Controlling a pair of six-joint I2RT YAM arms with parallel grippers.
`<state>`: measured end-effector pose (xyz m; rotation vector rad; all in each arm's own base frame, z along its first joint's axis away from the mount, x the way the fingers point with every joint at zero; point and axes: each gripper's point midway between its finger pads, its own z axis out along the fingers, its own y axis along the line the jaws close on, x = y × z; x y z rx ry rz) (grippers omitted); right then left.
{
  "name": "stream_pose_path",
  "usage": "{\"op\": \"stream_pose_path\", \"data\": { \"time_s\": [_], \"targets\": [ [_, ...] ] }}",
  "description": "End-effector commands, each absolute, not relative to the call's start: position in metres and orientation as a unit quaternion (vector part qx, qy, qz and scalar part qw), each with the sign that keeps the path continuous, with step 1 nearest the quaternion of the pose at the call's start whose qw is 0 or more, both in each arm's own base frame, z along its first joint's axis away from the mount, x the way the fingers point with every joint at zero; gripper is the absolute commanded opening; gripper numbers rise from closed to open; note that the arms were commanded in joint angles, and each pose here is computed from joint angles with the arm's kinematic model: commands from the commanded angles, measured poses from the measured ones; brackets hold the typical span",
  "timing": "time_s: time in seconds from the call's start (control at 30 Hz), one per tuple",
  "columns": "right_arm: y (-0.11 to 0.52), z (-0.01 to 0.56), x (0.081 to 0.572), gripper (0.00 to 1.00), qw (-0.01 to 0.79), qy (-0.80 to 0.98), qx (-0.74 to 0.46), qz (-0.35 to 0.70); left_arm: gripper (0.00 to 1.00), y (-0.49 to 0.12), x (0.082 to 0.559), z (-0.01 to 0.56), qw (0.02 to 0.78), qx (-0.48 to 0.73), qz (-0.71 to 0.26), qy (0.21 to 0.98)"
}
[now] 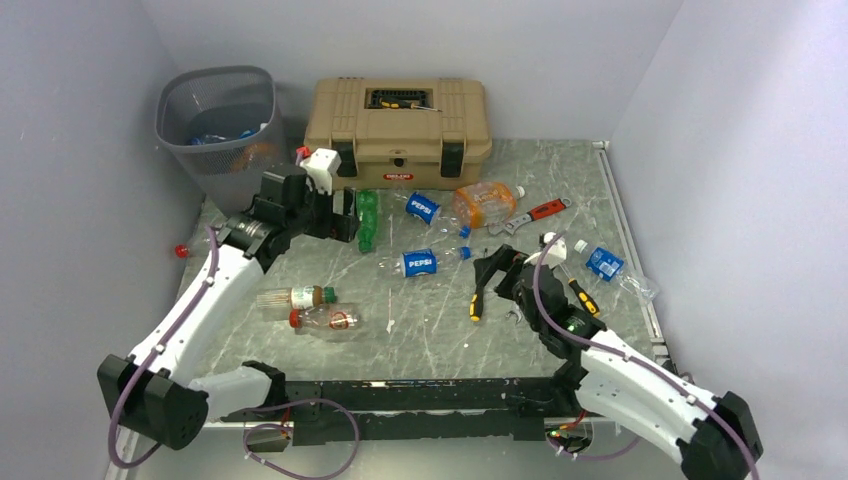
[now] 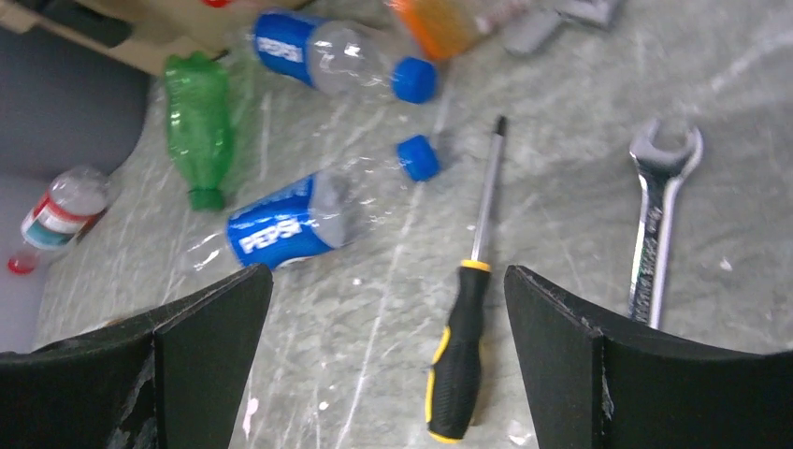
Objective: Put the plastic bottles in the bin
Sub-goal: Pick up the plastic bottle at the center of the board.
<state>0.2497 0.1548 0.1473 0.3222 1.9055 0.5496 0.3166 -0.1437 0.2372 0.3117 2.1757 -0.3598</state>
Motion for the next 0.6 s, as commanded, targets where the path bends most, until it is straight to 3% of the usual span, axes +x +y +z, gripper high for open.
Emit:
{"op": "stream_pose_path", "data": {
  "time_s": [0.0,0.57],
  "targets": [
    [0.163,0.127,0.258,1.0,0.467,0.801,0.201,0.315,0.99,-0.161,0.304,0.256,0.466,0.126,-0.212,0.85],
    [0.2,0.094,0.292,0.93,0.387,0.762,0.316,0.412,0.99,-0.124,0.298,0.254,0.507,0.046,-0.148,0.848]
  ]
}}
